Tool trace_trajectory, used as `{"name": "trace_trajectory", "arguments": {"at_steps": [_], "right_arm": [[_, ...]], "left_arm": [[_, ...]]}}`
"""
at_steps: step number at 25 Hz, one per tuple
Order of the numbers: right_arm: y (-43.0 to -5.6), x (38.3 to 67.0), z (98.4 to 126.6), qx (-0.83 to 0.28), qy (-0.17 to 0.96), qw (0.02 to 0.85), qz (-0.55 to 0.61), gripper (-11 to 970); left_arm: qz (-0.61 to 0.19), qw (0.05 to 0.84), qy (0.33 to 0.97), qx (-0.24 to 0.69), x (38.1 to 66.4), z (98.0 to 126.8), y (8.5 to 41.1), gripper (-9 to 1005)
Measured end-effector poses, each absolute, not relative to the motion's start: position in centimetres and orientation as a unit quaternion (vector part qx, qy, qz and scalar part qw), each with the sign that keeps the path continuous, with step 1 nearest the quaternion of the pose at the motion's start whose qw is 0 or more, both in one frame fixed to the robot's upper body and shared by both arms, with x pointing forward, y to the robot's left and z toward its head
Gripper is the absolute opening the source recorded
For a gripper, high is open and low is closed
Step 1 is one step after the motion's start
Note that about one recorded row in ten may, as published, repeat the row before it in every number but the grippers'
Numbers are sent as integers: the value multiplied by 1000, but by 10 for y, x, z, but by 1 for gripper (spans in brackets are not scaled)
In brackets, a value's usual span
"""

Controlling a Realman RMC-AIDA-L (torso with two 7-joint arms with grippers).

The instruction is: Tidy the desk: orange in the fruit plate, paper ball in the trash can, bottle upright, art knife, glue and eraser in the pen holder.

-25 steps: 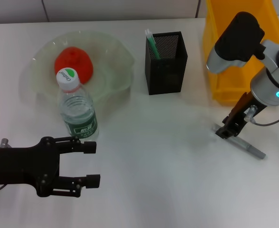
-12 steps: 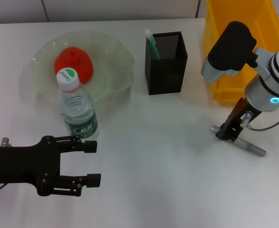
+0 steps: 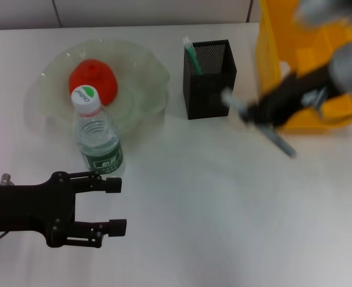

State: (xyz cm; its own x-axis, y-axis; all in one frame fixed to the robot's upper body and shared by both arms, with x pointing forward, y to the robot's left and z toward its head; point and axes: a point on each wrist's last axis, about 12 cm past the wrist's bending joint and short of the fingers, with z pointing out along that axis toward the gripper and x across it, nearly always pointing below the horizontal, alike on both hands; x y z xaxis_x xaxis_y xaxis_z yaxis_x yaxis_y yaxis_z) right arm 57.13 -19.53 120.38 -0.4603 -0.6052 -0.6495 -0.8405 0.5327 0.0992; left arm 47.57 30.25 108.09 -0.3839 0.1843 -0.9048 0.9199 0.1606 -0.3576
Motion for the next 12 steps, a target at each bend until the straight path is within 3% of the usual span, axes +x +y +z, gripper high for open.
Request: {"name": "trace_trajectory", "arguments": {"at_steps": [4, 5, 8, 9, 12], "right_arm": [[-237, 582, 1219, -328, 742, 448, 375, 139], [-237, 582, 1219, -328, 742, 448, 375, 139], [-252, 595, 1190, -250, 701, 496, 447, 144], [-252, 601, 1166, -210, 676, 533, 464, 151], [-246, 604, 1144, -186, 658, 569, 456, 171]], "left_arm": [[-500, 370, 664, 415, 474, 1080, 302, 838], [-500, 370, 664, 415, 474, 1080, 302, 838], [-503, 369, 662, 415, 473, 1079, 299, 838], [-503, 369, 661, 416, 473, 1079, 299, 838], [-503, 369, 661, 416, 473, 1079, 299, 839]]}}
